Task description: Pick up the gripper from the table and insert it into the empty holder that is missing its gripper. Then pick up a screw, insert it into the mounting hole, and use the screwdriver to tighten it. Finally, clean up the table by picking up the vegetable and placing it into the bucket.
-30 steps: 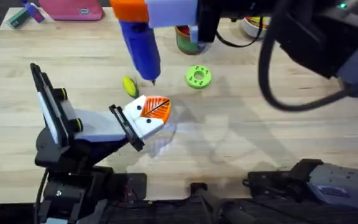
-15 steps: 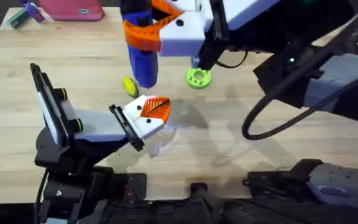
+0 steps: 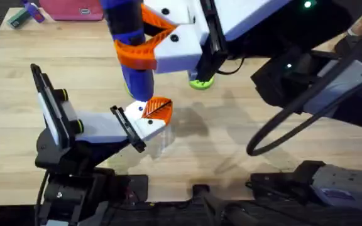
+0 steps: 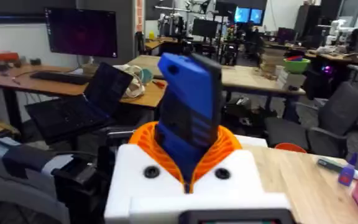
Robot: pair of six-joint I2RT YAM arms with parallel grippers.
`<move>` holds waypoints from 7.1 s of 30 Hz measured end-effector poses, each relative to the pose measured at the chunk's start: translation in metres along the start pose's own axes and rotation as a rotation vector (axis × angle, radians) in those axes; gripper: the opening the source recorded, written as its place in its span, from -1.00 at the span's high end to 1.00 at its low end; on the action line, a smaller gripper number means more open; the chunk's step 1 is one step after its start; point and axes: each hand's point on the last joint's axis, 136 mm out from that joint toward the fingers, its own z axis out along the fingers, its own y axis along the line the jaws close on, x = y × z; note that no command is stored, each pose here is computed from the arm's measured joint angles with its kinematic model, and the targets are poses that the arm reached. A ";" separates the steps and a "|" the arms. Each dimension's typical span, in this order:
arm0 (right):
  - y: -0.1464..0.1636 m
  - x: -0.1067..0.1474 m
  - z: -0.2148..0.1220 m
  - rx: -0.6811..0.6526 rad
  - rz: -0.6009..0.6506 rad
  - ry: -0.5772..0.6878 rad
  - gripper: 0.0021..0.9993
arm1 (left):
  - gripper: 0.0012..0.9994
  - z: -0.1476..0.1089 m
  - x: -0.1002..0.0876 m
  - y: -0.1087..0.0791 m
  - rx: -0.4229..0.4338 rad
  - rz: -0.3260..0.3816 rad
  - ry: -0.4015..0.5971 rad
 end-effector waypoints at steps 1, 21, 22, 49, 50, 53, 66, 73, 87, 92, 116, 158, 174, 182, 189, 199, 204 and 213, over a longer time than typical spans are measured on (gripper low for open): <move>0.005 0.000 0.003 -0.018 -0.005 -0.001 0.95 | 0.97 0.000 0.000 0.000 0.000 0.000 0.000; 0.010 0.025 0.015 -0.059 -0.003 0.029 0.95 | 0.97 0.000 0.000 0.000 0.002 0.000 0.000; 0.009 0.025 0.015 -0.059 -0.003 0.030 0.95 | 0.97 0.000 0.000 -0.001 0.003 0.000 0.000; 0.013 0.006 0.017 -0.116 -0.078 0.009 0.95 | 0.97 0.000 0.000 -0.001 0.008 -0.001 0.001; 0.013 0.006 0.016 -0.117 -0.079 0.010 0.95 | 0.97 0.000 0.000 -0.001 0.008 -0.001 0.001; 0.012 0.007 0.015 -0.117 -0.075 0.015 0.95 | 0.97 0.000 0.000 -0.001 0.009 -0.001 0.001; 0.011 0.015 0.015 -0.116 -0.032 0.042 0.95 | 0.97 0.000 0.000 -0.002 0.011 -0.001 0.001; 0.011 0.015 0.015 -0.116 -0.032 0.042 0.95 | 0.97 0.000 0.000 -0.002 0.011 -0.001 0.001; 0.006 0.025 0.016 -0.113 -0.014 0.052 0.95 | 0.97 0.000 0.000 -0.002 0.011 -0.002 0.001; 0.006 0.025 0.016 -0.113 -0.015 0.052 0.95 | 0.97 0.000 0.000 -0.002 0.012 -0.001 0.001; 0.005 -0.001 0.018 -0.140 -0.050 0.006 0.95 | 0.97 0.000 0.000 -0.002 0.012 -0.001 0.001; 0.002 0.009 0.019 -0.138 -0.014 0.025 0.95 | 0.97 0.000 0.000 -0.002 0.012 -0.001 0.001; 0.003 0.012 0.017 -0.127 -0.001 0.017 0.95 | 0.97 0.000 0.000 -0.002 0.012 -0.001 0.001; 0.006 0.012 0.020 -0.127 -0.001 0.010 0.95 | 0.97 0.000 0.000 -0.002 0.012 -0.001 0.001; 0.006 0.012 0.021 -0.129 -0.001 0.010 0.95 | 0.97 0.000 0.000 -0.002 0.012 -0.001 0.001; 0.008 0.015 0.019 -0.143 -0.001 0.023 0.95 | 0.97 0.000 0.000 -0.002 0.012 -0.001 0.001; 0.007 0.016 0.018 -0.143 -0.006 0.027 0.95 | 0.97 0.000 0.000 -0.002 0.012 -0.001 0.001; 0.006 0.020 0.019 -0.145 -0.005 0.031 0.95 | 0.97 0.000 0.000 -0.002 0.012 -0.001 0.001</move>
